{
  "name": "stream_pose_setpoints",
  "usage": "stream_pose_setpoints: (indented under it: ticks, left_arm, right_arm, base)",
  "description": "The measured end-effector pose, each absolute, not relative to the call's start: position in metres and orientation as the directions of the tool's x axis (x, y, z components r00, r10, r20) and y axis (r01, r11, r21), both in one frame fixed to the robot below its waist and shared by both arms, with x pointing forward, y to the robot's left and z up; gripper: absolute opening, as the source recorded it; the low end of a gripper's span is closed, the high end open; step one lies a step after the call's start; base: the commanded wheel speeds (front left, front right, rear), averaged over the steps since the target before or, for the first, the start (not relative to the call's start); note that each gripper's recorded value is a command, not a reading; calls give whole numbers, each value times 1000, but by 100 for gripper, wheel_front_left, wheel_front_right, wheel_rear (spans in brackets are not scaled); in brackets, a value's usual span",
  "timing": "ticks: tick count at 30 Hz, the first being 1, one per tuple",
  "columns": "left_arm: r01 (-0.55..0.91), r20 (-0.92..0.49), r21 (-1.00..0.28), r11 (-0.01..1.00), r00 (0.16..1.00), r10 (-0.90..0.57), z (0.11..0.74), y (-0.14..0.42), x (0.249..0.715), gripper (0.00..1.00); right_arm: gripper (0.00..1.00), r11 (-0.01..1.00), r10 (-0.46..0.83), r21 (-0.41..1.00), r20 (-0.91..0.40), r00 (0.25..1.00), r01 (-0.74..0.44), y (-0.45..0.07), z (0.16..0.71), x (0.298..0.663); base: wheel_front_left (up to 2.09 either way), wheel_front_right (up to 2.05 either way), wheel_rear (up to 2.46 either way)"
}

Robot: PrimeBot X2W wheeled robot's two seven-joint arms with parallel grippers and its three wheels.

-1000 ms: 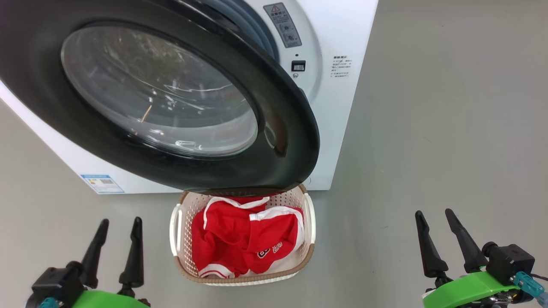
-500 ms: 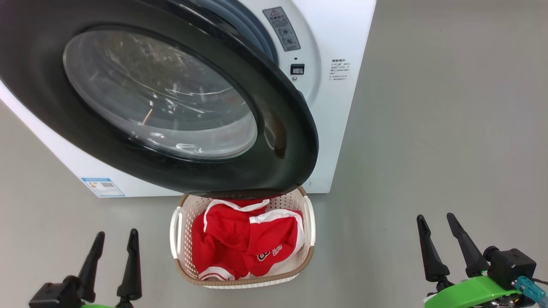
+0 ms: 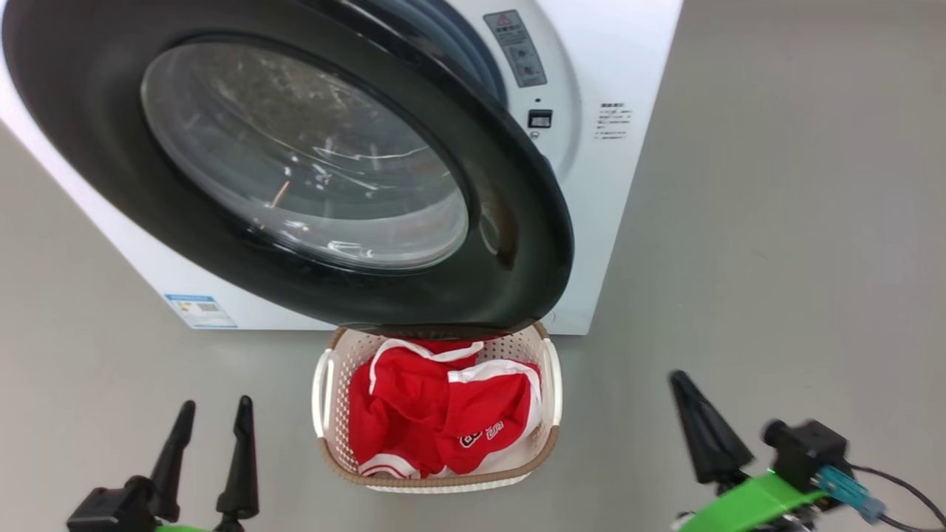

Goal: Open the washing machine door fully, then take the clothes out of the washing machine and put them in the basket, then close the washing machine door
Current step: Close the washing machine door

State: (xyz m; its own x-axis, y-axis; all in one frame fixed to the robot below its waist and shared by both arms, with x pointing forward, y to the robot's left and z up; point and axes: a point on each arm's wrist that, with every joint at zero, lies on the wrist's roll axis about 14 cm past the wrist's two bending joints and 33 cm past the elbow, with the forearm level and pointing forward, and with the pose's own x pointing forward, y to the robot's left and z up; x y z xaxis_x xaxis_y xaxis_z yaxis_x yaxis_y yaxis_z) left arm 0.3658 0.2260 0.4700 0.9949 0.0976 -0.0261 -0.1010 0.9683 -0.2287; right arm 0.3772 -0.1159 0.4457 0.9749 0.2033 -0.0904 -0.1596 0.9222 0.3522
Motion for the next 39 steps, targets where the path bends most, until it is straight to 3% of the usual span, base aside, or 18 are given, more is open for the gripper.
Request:
stream_pose_setpoints:
  ticks: [8, 18, 39]
  left_arm:
    - [-132, -36, -258, 957, 991, 127, 467, 229, 356, 100]
    - [-203, -59, -270, 941, 979, 195, 462, 247, 340, 100]
    - [-217, -123, -295, 931, 974, 188, 439, 245, 372, 100]
  right_arm:
    - [0, 860, 382, 358, 20, 924, -363, -51, 480, 405]
    - [0, 808, 488, 327, 94, 868, -490, -5, 505, 440]
    - [0, 823, 443, 338, 120, 889, -456, -9, 496, 520]
  base:
    - [0, 0, 0]
    - [0, 0, 0]
    - [0, 0, 0]
